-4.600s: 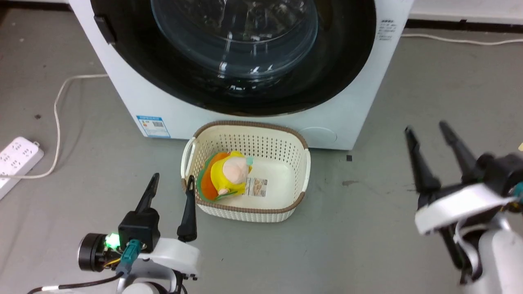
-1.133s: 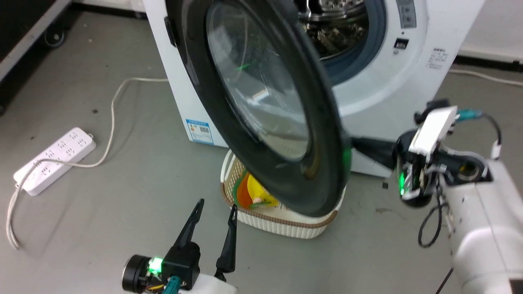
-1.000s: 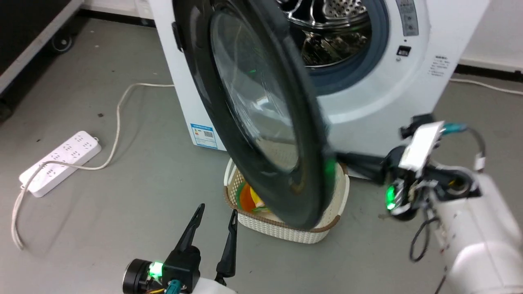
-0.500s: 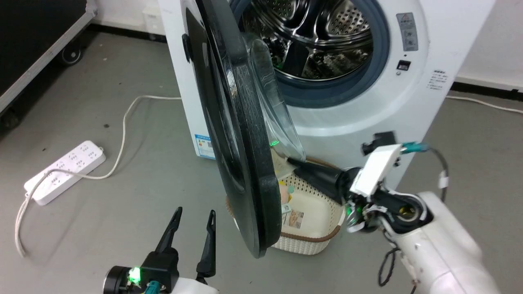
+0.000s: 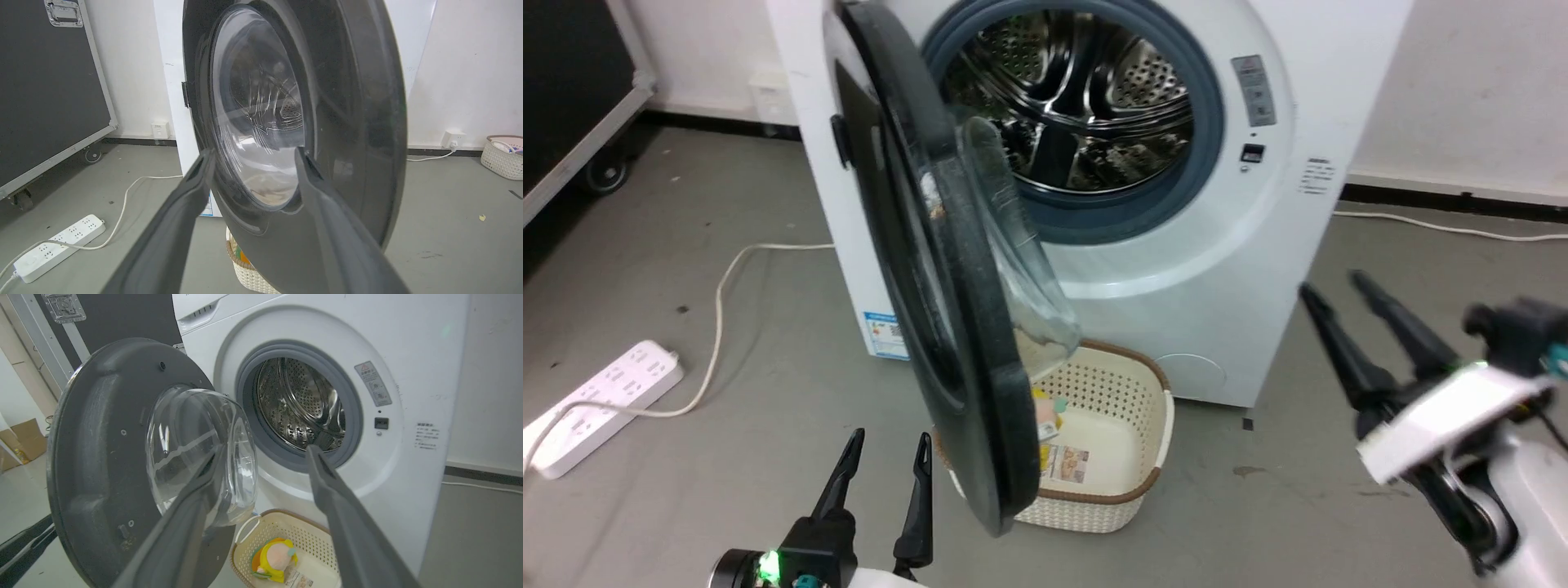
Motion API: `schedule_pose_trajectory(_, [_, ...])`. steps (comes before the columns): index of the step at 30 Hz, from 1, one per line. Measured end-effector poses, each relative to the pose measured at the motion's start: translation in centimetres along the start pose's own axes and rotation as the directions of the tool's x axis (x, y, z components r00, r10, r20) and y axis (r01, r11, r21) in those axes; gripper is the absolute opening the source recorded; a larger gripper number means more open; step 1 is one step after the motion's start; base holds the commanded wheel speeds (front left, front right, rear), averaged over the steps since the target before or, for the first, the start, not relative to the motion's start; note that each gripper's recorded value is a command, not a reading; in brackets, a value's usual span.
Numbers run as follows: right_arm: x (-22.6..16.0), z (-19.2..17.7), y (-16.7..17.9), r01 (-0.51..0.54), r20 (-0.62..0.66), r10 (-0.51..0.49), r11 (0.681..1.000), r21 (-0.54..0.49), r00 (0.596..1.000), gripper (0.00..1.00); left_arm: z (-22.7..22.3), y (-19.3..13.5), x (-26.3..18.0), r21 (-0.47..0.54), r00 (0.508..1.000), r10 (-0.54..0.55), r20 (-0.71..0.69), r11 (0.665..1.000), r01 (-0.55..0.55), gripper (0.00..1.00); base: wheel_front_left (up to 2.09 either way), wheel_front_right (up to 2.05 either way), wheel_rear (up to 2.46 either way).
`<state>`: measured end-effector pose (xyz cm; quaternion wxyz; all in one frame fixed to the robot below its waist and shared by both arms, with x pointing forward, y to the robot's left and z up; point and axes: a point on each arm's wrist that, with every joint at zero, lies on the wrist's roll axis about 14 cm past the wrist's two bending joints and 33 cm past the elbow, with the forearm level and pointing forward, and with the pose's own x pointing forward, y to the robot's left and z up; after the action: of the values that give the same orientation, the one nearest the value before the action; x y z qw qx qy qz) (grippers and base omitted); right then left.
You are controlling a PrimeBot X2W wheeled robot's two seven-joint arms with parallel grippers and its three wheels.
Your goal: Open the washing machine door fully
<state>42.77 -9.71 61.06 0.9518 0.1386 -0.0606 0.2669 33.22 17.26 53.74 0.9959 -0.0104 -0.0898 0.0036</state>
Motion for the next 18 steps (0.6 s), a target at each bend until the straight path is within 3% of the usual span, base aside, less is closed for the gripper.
schedule_pose_trajectory(5, [-3.6,1.3,-3.1,0.119,0.114,-0.098,0.972,-0.200,0.989,1.00,0.1,-0.6,0.4,-0.005,1.000,-0.026,0.005,1.000,0.026,1.00,0.00,0.00,0.00])
schedule_pose_trajectory(8, [-5.7,1.3,-4.3,0.210,0.155,-0.174,0.943,-0.259,0.972,1.00,0.2,-0.6,0.5,-0.005,1.000,-0.024,0.009,1.000,0.024,1.00,0.00,0.00,0.00])
schedule_pose_trajectory(15, [-9.5,-0.6,-4.4,0.348,0.176,-0.306,0.884,-0.313,0.936,1.00,0.1,-0.7,0.9,-0.007,1.000,-0.031,0.007,0.999,0.031,1.00,0.00,0.00,0.00])
schedule_pose_trajectory(18, [-10.6,-2.6,-3.6,0.365,0.135,-0.339,0.876,-0.316,0.931,1.00,-0.4,-0.7,0.8,-0.008,0.999,-0.033,-0.009,0.999,0.033,1.00,0.00,0.00,0.00])
